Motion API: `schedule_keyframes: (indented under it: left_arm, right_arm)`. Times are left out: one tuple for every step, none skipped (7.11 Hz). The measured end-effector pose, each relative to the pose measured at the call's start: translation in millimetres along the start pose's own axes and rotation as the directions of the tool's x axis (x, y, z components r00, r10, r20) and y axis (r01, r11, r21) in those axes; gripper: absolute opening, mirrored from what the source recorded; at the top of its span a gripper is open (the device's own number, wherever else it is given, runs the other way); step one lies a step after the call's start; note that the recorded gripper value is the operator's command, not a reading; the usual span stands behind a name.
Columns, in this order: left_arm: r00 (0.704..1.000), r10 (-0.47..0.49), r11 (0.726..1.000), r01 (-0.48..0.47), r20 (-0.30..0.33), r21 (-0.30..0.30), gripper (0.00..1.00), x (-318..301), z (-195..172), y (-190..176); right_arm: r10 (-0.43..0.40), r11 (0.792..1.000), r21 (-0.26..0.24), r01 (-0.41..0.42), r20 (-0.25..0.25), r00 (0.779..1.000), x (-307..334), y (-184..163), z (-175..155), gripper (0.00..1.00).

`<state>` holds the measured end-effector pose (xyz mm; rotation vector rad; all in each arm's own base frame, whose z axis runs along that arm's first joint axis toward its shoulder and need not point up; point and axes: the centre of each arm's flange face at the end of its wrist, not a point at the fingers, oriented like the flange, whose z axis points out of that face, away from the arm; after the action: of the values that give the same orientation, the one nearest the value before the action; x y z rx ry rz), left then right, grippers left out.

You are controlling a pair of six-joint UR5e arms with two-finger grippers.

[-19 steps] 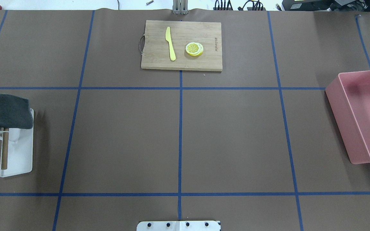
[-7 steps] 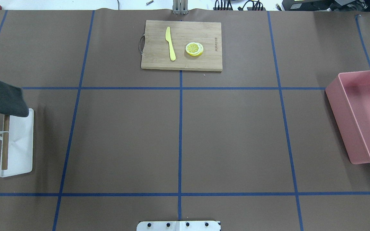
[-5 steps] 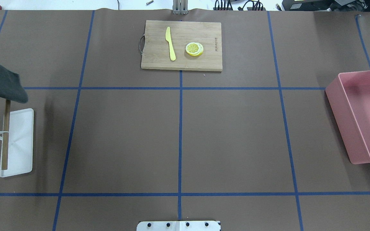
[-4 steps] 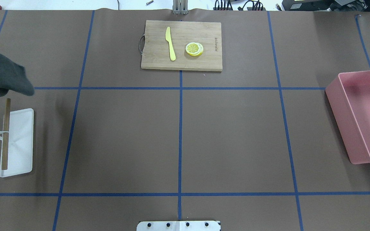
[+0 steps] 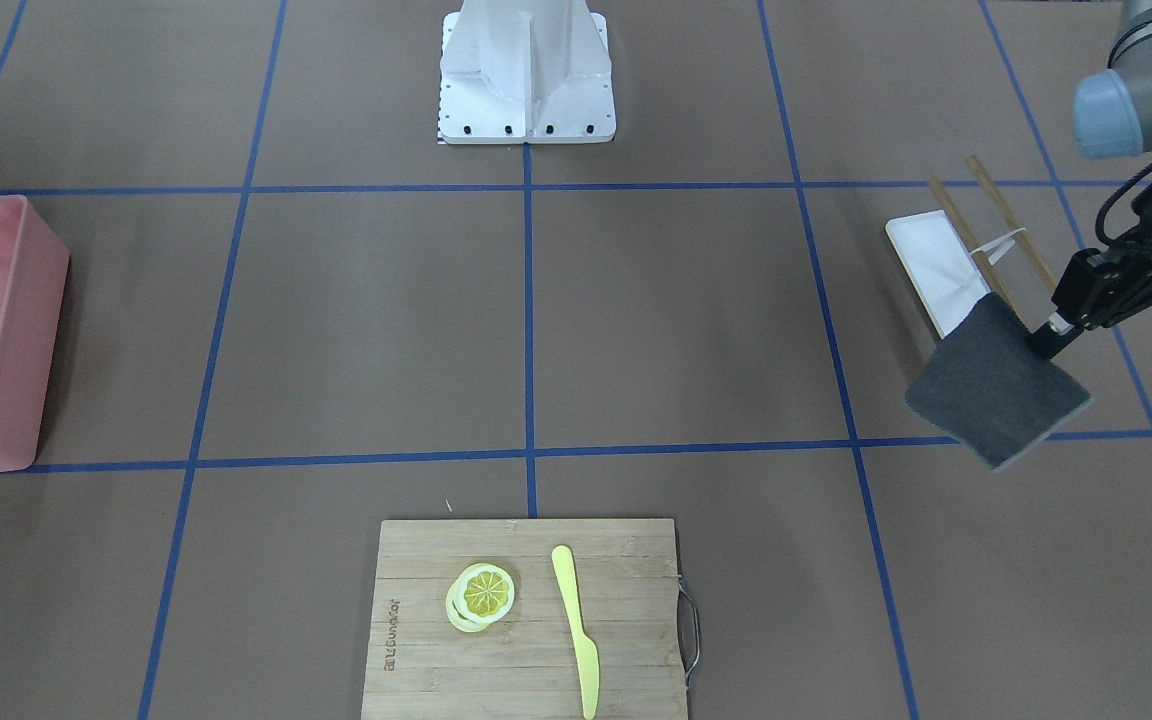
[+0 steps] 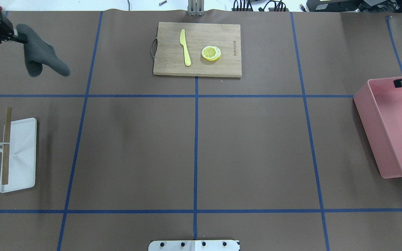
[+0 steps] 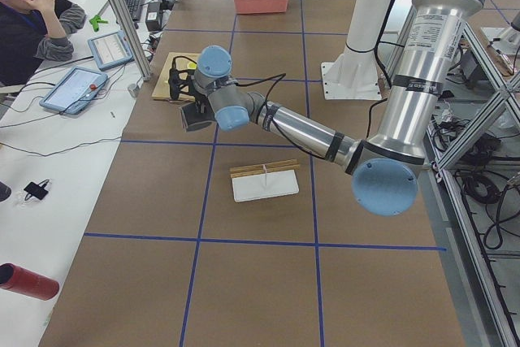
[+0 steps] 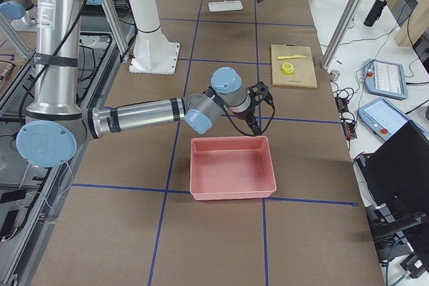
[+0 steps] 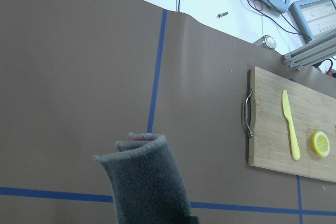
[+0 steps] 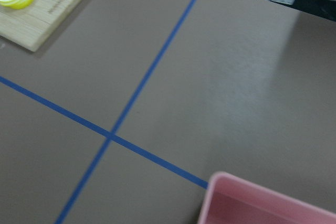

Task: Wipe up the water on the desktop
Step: 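Carry the grey cloth toward the table center while the right gripper approaches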

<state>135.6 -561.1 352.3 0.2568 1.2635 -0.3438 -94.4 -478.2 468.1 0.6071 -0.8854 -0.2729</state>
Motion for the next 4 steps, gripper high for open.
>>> schedule_keyframes:
  left_arm:
    - [1.0,-0.021,1.0,0.021,-0.021,0.002,0.0,30,15,6]
    - [0.998,-0.044,0.999,0.044,-0.047,-0.003,0.0,57,25,14]
    - [0.995,-0.071,0.997,0.07,-0.075,-0.016,0.0,83,30,22]
    - [0.991,-0.094,0.995,0.091,-0.098,-0.031,0.0,105,35,31]
  right_arm:
    - [-0.033,0.999,0.019,0.032,0.06,0.998,-41,-27,18,0.99]
    - [-0.034,0.999,0.038,0.03,0.105,0.994,-86,-52,36,0.98]
    - [-0.028,0.997,0.07,0.019,0.13,0.991,-139,-75,56,0.98]
    - [-0.03,0.993,0.114,0.016,0.129,0.991,-191,-89,77,0.98]
